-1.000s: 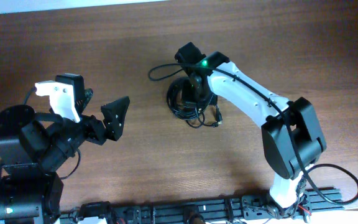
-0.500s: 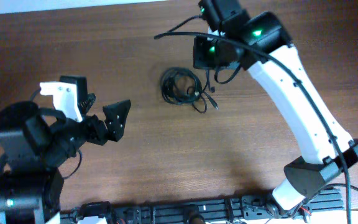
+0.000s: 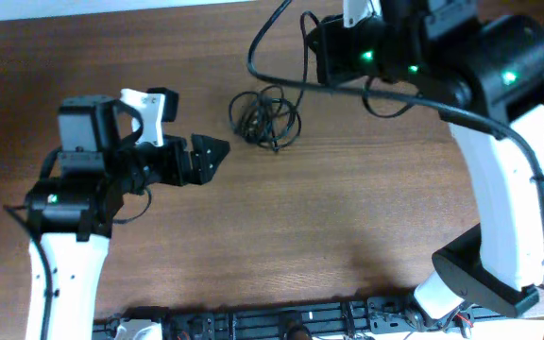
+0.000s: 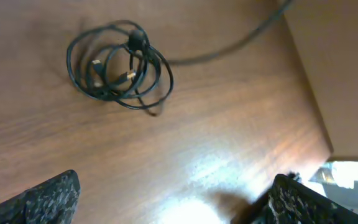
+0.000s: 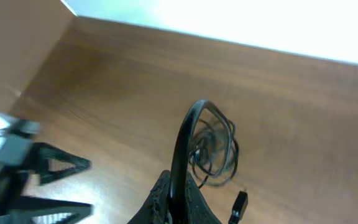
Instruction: Untangle cables
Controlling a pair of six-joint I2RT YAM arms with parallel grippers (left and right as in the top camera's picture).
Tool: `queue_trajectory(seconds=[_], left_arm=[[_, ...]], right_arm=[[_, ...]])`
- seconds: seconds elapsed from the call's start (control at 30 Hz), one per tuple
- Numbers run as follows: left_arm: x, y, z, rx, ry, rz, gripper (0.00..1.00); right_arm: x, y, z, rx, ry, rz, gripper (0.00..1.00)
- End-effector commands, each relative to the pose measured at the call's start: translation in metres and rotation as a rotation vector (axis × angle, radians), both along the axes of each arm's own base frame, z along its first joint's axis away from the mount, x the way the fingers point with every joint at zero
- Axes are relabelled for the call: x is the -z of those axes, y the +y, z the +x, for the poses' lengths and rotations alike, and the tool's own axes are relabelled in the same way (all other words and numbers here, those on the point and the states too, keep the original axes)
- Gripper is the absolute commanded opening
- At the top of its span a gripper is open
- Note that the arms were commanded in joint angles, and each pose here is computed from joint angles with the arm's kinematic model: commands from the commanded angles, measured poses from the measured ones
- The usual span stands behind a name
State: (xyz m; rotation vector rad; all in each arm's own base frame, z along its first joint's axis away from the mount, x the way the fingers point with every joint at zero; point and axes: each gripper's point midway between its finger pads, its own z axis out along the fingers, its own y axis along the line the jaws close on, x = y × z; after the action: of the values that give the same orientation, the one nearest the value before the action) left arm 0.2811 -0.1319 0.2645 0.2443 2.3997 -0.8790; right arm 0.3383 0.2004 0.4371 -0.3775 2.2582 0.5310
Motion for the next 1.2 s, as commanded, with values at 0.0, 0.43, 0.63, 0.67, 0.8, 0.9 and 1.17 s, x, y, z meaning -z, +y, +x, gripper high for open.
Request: queue_trajectory(seconds=[0.0, 0.43, 0.63, 0.67, 0.8, 0.9, 1.17], left_arm=[[0.004, -0.011, 0.004, 0.070, -0.013, 0.008, 0.99], [0.018, -0.031, 0.015, 0.252, -0.062, -0.024, 0.99], [0.011, -0.050, 0.016, 0.444, -0.286, 0.058, 0.99], [0.006, -0.056, 0.019, 0.459, -0.328, 0.057, 0.99], [0.002, -0.071, 0.030, 0.477, -0.412, 0.097, 0.99], [0.006, -0.083, 0.031, 0.505, -0.421, 0.097, 0.99], [0.041, -0.103, 0.034, 0.560, -0.328, 0.093, 0.59]], right_arm=[[-0.033, 0.000, -0.012, -0.063, -0.121, 0.022, 0.04], [-0.112, 0.001, -0.013, 0.011, -0.300, 0.274, 0.04], [-0.114, 0.016, -0.024, -0.024, -0.191, 0.411, 0.04], [-0.115, 0.019, -0.027, -0.036, -0.166, 0.436, 0.04], [-0.126, 0.036, -0.044, -0.132, -0.085, 0.559, 0.04], [-0.142, 0.046, -0.054, -0.201, -0.072, 0.640, 0.04], [-0.161, 0.055, -0.067, -0.300, -0.073, 0.714, 0.04]])
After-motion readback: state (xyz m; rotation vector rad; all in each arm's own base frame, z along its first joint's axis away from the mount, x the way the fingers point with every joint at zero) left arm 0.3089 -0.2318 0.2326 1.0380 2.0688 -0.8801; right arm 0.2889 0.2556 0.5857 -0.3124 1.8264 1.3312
